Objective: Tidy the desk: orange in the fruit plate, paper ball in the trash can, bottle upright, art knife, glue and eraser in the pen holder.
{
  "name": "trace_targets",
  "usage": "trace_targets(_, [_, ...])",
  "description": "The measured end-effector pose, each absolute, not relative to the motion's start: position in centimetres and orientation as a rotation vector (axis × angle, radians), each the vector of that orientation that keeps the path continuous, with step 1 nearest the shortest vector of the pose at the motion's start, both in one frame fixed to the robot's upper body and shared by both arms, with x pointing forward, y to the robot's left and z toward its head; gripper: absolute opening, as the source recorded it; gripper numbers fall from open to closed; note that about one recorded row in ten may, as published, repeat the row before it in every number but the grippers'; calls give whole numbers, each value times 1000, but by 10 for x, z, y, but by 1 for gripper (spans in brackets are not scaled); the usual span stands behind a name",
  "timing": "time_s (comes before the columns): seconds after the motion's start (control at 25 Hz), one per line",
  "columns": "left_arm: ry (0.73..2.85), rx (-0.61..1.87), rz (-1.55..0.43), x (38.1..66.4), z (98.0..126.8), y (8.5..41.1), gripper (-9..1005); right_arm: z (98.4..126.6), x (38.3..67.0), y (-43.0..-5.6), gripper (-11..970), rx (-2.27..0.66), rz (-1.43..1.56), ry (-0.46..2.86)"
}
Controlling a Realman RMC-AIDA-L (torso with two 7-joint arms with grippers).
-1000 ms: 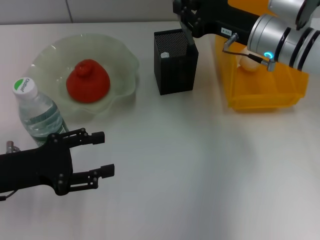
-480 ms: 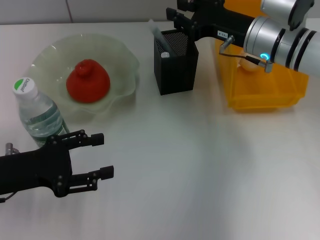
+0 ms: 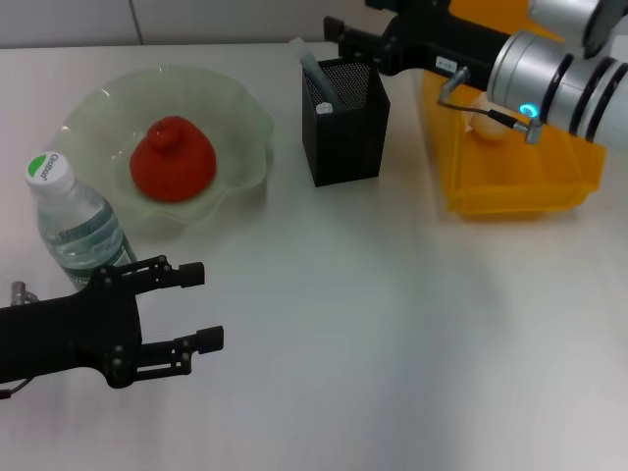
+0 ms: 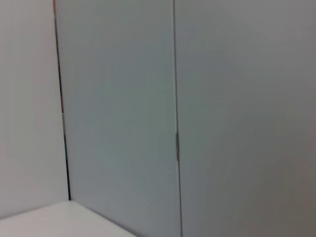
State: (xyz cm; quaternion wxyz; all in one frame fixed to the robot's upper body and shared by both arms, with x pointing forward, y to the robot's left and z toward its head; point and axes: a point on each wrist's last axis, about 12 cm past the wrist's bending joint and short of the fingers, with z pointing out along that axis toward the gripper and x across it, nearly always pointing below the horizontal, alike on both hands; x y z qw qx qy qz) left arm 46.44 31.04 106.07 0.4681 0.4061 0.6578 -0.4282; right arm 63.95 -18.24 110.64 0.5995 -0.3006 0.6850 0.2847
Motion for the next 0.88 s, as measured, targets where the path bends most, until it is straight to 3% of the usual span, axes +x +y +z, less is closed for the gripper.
trace_targets(0.12, [1612, 996, -1052, 464, 1060, 310, 770, 1109, 635, -194, 734, -623, 693, 1549])
trace_targets(0.36, [1610, 999, -1059, 464, 1060, 309, 770, 1115, 597, -233, 735, -530, 839, 1379])
trace_targets(0.76, [1615, 997, -1077, 465, 1060, 306, 770, 1110, 539, -274, 737, -541, 1062, 1364])
trace_targets(0.88, [1618, 995, -1085, 466, 1061, 305, 770, 1111, 534, -280, 738, -561, 1103, 1386])
